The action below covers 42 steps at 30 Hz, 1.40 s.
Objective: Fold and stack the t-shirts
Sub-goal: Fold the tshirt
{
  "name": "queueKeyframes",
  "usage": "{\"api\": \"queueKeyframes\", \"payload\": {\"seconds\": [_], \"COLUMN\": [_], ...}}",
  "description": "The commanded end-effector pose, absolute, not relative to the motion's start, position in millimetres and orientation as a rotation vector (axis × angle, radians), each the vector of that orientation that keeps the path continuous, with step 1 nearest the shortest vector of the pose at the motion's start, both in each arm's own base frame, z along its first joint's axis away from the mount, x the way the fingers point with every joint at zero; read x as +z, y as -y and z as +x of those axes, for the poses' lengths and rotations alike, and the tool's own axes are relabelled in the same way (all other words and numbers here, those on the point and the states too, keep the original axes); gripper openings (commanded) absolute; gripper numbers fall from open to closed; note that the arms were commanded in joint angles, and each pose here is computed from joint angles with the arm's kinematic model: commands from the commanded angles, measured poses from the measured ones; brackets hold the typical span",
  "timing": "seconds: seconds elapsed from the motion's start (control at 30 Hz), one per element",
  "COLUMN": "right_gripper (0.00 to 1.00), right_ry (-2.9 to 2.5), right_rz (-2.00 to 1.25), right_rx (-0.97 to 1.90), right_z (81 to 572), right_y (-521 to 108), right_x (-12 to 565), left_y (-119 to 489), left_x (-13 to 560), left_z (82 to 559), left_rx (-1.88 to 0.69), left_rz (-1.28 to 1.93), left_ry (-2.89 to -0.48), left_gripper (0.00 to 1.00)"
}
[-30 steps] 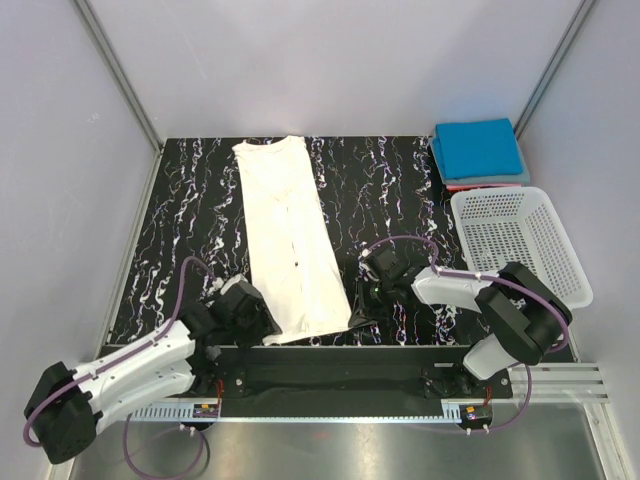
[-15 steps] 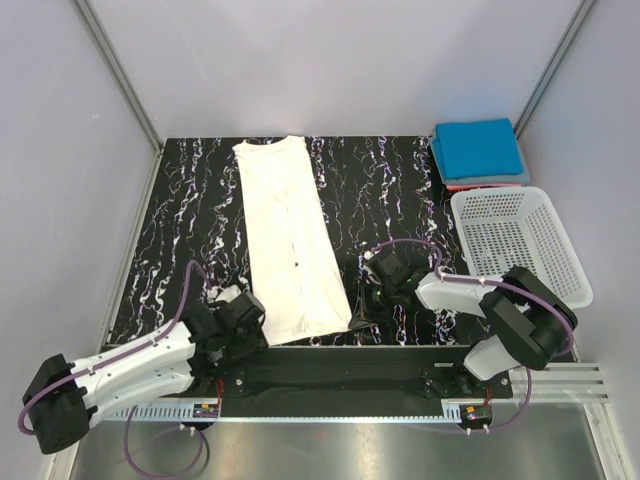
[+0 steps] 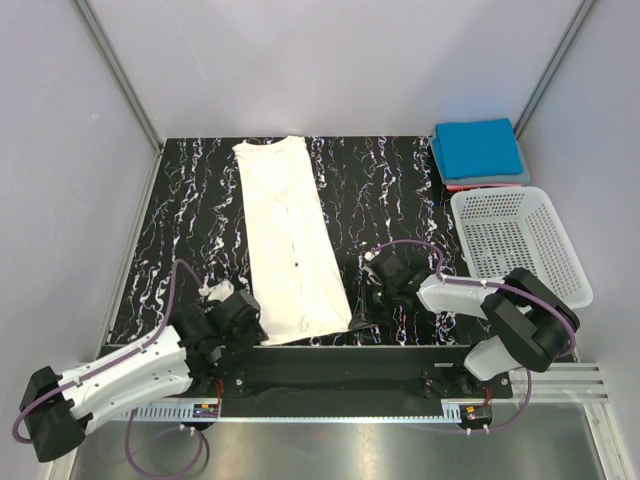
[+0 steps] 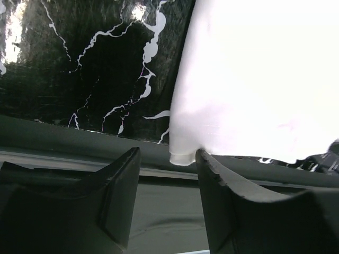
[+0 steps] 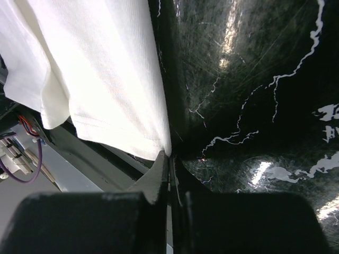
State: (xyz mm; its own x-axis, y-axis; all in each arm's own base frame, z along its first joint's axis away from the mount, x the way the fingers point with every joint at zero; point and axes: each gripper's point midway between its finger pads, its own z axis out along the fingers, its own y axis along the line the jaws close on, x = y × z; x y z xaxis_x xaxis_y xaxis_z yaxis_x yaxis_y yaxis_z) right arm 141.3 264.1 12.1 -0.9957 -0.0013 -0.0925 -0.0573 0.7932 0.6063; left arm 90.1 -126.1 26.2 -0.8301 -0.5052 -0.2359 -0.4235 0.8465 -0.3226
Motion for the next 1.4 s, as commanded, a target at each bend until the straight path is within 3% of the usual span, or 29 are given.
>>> {"api": "queueKeyframes", "payload": {"seconds": [0.0,0.2,0.37,0.6,0.9,1.07,1.1,1.13,1.37], "right_gripper": [0.00,0.00,0.01,0.00,0.01,0.00,0.00,0.00,0.00], "right_ry": [-2.903,-2.909,-2.912,-2.915,-2.916,-2.909,-2.902,-2.894,-2.874], "right_rz": [-0.072,-0.077,-0.080,-0.081,-0.085,-0.091,-0.095,-0.109,-0.133], "right_rx": [0.969,0.972,0.980,0.984,0.983,0.980,0.985,0.991,0.974], "right_z": [136,135,135,133,133,132,134,133,137], "right_y": [-264,-264,-266,-266,-265,-264,-265,-266,-270], "right_x": [10,7,6,5,7,11,13,16,30], "left_y": [125,124,124,123,123,128,129,131,149], "left_x": [31,30,34,22,15,23,24,26,43], "left_z": [97,99,101,99,101,107,108,110,119], "left_rx": [-0.397,-0.459,-0.469,-0.447,-0.411,-0.432,-0.427,-0.442,-0.511], "left_rz": [-0.784,-0.832,-0.834,-0.863,-0.851,-0.819,-0.807,-0.803,-0.721], "left_ry": [-2.647,-2.596,-2.578,-2.592,-2.598,-2.582,-2.585,-2.581,-2.581], "left_gripper": [0.48,0.46,0.55,0.54,0.38,0.19,0.14,0.02,0.00]}}
